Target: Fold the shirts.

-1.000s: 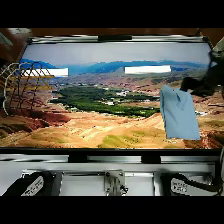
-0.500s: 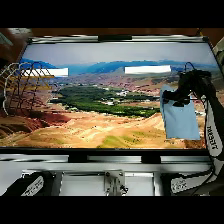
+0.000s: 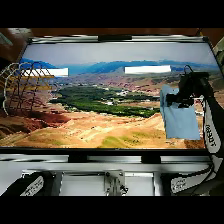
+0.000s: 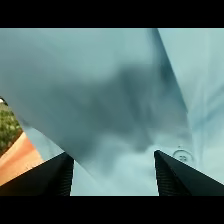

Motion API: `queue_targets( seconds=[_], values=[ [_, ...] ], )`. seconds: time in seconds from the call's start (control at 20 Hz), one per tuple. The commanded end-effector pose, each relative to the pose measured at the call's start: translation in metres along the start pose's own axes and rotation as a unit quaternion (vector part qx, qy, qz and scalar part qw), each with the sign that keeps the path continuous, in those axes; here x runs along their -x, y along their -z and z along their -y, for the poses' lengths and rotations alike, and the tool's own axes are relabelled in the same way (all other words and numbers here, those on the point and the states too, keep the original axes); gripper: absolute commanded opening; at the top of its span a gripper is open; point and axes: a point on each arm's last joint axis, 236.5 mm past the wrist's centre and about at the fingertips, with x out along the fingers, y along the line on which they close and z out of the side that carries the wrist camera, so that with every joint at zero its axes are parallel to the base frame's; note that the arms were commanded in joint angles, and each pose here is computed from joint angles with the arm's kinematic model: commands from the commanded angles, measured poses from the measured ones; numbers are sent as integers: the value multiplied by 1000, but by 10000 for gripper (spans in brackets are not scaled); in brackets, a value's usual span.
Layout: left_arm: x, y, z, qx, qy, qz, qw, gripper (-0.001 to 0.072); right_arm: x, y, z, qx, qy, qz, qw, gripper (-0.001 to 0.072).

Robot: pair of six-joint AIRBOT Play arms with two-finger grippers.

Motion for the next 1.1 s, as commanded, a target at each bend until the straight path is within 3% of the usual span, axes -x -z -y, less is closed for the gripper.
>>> queue_targets(
  seconds=[0.0, 0.55, 1.05],
  values=[
    [-1, 0, -1, 1, 0, -1, 1000, 27, 1, 3, -36, 32, -39, -1, 999, 620],
    [-1, 0, -1, 1, 0, -1, 1000, 27, -13, -8, -34, 23, 24, 19, 999, 619],
    [-1, -1, 6, 5, 14, 1, 1000, 27, -5, -10, 35, 38, 171, 14, 984, 615]
  ],
)
